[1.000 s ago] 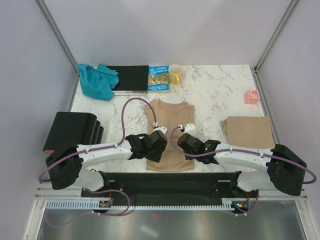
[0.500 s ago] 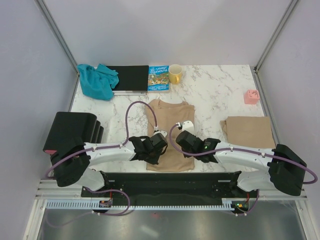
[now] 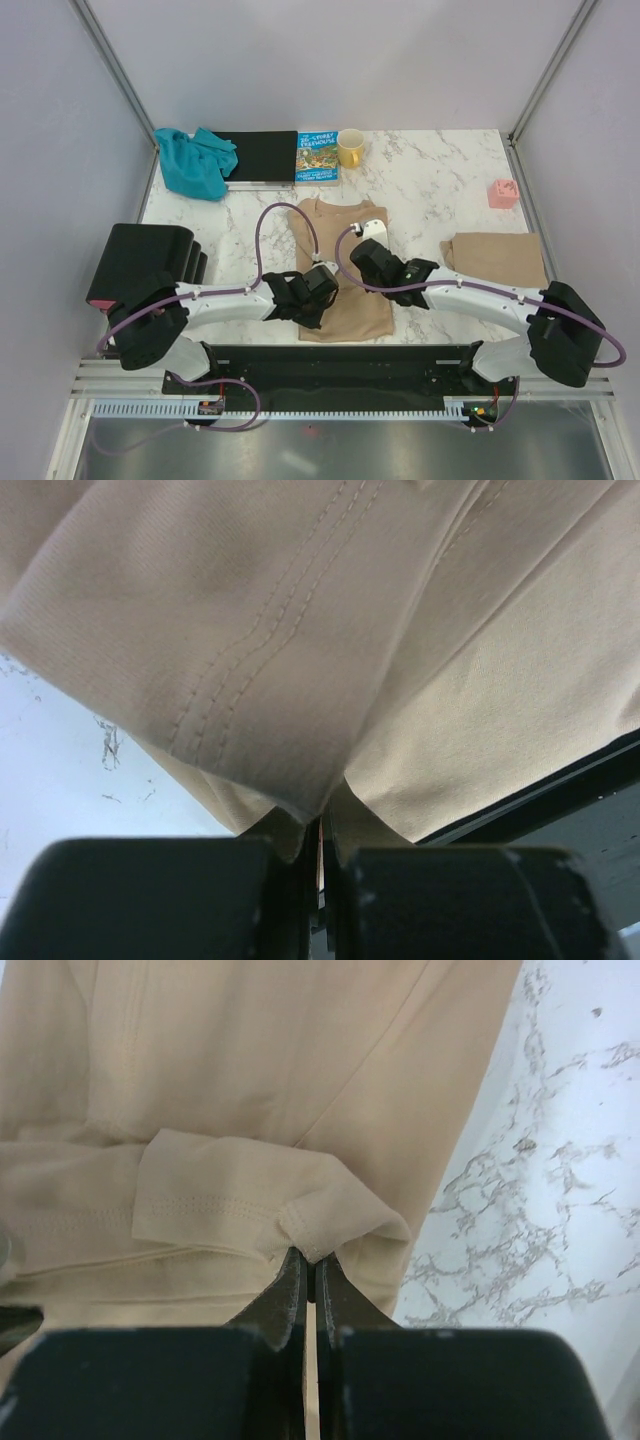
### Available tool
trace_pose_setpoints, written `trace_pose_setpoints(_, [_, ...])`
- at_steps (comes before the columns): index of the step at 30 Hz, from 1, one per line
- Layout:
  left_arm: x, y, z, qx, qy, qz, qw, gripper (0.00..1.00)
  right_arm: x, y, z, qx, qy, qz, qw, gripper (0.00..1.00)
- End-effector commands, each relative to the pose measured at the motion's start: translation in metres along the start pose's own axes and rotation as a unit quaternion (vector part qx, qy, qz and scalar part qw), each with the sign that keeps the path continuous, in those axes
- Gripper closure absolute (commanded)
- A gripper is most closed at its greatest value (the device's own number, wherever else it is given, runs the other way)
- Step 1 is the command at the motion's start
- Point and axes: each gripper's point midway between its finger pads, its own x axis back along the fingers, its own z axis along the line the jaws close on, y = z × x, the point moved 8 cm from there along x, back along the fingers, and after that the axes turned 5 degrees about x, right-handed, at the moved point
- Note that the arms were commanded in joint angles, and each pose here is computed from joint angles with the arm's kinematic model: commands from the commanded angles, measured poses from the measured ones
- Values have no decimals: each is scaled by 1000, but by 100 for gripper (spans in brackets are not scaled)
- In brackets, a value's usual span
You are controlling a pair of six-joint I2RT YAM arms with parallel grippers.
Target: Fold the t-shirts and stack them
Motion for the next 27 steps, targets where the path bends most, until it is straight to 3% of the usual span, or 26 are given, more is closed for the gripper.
trace_pose_setpoints(1, [-14, -11, 8, -21, 19, 29, 999, 98, -10, 32, -6, -22, -21, -42, 999, 100])
trace_pose_setpoints(13, [-24, -18, 11, -27, 31, 52, 998, 98, -45, 71, -11, -62, -32, -59, 996, 98])
trace_pose_setpoints(14, [-24, -18, 11, -27, 31, 54, 998, 98, -48, 74, -12, -66, -34, -60, 995, 93])
trace_pose_setpoints(18, [-26, -21, 12, -27, 34, 59, 997, 98, -63, 83, -8, -73, -36, -59, 995, 90])
trace_pose_setpoints(19, [-27, -22, 13, -26, 35, 59, 997, 98, -64, 89, -7, -76, -38, -65, 994, 86])
trace_pose_setpoints(20, [-27, -22, 13, -26, 36, 61, 997, 98, -67, 91, -8, -80, -42, -66, 994, 76])
trace_pose_setpoints(25, [-26, -24, 14, -25, 36, 62, 997, 98, -76, 101, -17, -96, -72, -74, 990, 62])
trace_pose_setpoints(27, [-25, -23, 12, -24, 30, 62, 997, 98, -76, 106, -22, -95, -81, -79, 989, 62])
